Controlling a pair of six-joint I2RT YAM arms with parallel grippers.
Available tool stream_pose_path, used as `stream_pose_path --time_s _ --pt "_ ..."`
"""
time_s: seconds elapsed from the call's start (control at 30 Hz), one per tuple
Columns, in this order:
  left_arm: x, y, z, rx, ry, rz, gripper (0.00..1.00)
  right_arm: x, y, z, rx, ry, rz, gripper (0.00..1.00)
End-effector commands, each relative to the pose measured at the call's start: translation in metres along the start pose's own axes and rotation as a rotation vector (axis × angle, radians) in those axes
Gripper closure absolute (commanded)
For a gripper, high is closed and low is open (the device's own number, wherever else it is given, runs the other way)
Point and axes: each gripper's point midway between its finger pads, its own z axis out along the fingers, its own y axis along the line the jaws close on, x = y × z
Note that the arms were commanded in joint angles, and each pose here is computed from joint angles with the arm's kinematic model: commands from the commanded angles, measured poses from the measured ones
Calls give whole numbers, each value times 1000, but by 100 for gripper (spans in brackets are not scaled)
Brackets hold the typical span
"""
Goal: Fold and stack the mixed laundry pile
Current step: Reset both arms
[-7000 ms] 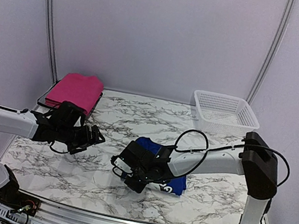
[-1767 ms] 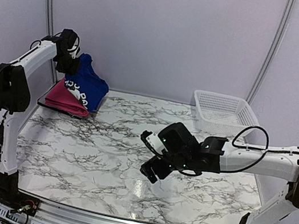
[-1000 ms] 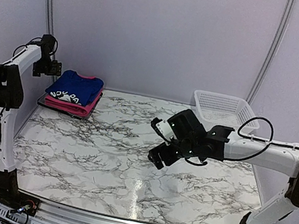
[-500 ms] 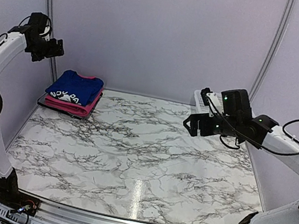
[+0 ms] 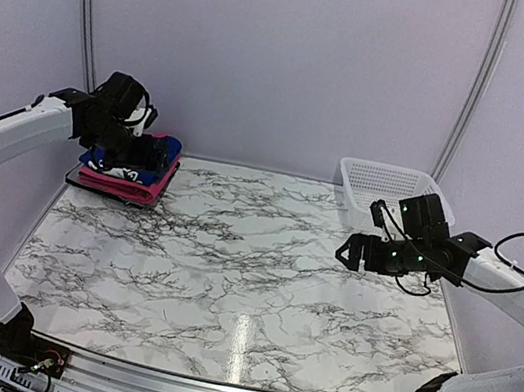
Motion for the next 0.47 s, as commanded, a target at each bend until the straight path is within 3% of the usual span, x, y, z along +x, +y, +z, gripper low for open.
stream_pose_path --time_s 0.0,0.23,0.43 --pt "33 -17 -3 12 -4 -27 1 15 0 -5 -41 -16 88 2" --pt "95 -21 3 58 19 -100 1 43 -10 -2 -41 -18 138 2" --pt "122 -9 2 40 22 -123 1 53 -9 2 -76 -24 154 1"
